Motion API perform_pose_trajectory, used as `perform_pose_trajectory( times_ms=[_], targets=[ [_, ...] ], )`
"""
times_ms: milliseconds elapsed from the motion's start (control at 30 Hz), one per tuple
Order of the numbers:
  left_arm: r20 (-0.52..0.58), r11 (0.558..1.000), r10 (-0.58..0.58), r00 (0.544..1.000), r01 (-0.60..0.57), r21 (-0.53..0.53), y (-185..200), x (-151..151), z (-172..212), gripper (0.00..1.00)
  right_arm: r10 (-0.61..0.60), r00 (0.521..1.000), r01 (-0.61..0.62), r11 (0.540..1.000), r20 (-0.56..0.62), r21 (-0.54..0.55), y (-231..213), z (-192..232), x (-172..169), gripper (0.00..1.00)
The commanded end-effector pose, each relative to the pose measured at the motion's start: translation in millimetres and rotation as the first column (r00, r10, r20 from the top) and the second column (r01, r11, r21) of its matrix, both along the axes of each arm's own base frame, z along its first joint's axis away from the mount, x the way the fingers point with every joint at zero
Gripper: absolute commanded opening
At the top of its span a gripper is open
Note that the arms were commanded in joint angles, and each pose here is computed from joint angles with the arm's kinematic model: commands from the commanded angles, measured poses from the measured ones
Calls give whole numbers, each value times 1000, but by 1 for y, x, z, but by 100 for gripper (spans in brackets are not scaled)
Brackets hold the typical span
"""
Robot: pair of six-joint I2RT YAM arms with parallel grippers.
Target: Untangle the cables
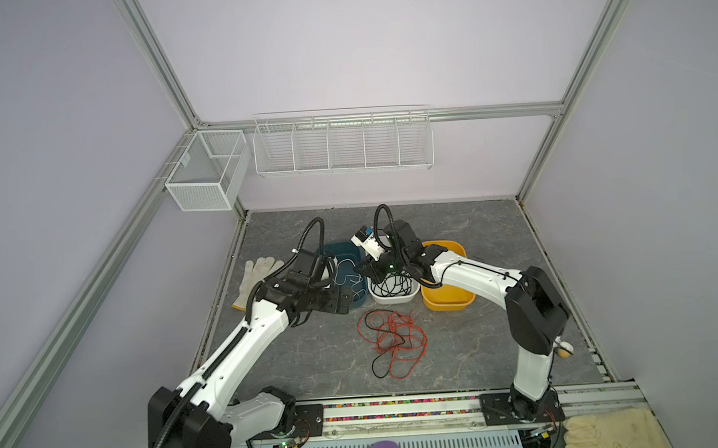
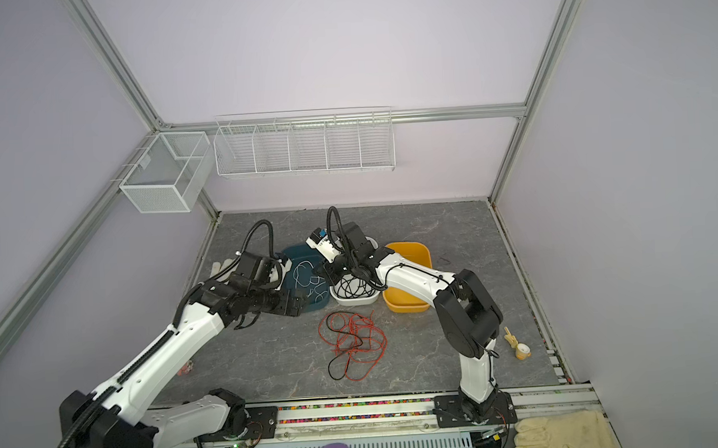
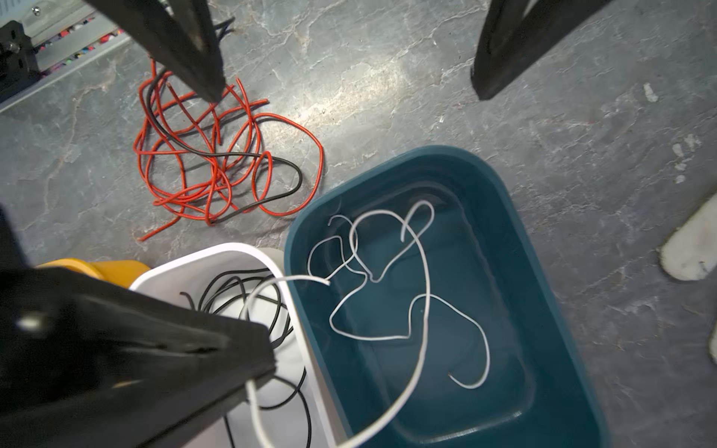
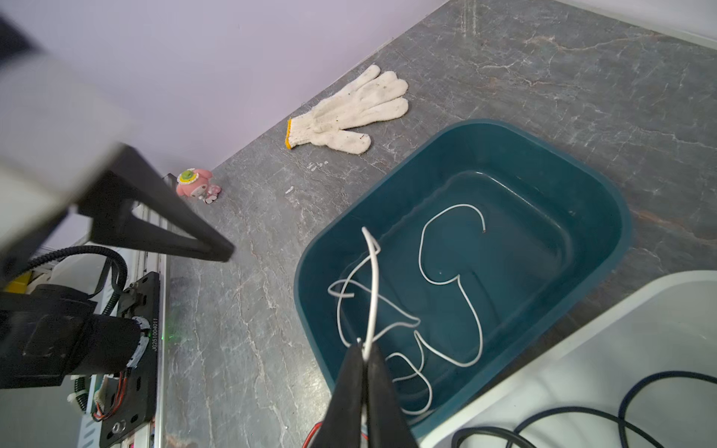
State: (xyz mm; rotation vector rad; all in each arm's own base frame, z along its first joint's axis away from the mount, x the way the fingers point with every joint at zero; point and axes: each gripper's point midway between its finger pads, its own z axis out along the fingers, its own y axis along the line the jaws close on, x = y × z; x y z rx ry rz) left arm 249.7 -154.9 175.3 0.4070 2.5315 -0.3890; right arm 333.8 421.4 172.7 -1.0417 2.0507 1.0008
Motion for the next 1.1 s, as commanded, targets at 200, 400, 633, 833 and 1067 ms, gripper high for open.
perform_pose_trajectory(
  times_ms=[200, 400, 633, 833, 1067],
  targets=[
    [336, 966, 255, 907, -251, -56, 57, 1, 34, 99, -81, 996, 80, 997, -45, -4, 12, -17, 27, 7],
    [396, 925, 362, 844, -377, -42, 81, 5, 39, 99, -135, 989, 132, 989, -53, -60, 15, -28, 35, 21],
    [367, 886, 427, 826, -464, 14, 91, 14, 29, 99, -197, 978, 204, 970, 67, -130, 8, 0, 29, 51],
    [390, 890, 431, 814, -456, -31, 90, 11, 32, 99, -349, 925, 371, 915, 147, -159, -33, 35, 8, 81],
    [388, 905, 399, 831, -425, -22, 87, 10, 29, 99, -494, 868, 493, 841, 54, -224, -85, 28, -43, 88]
  ],
)
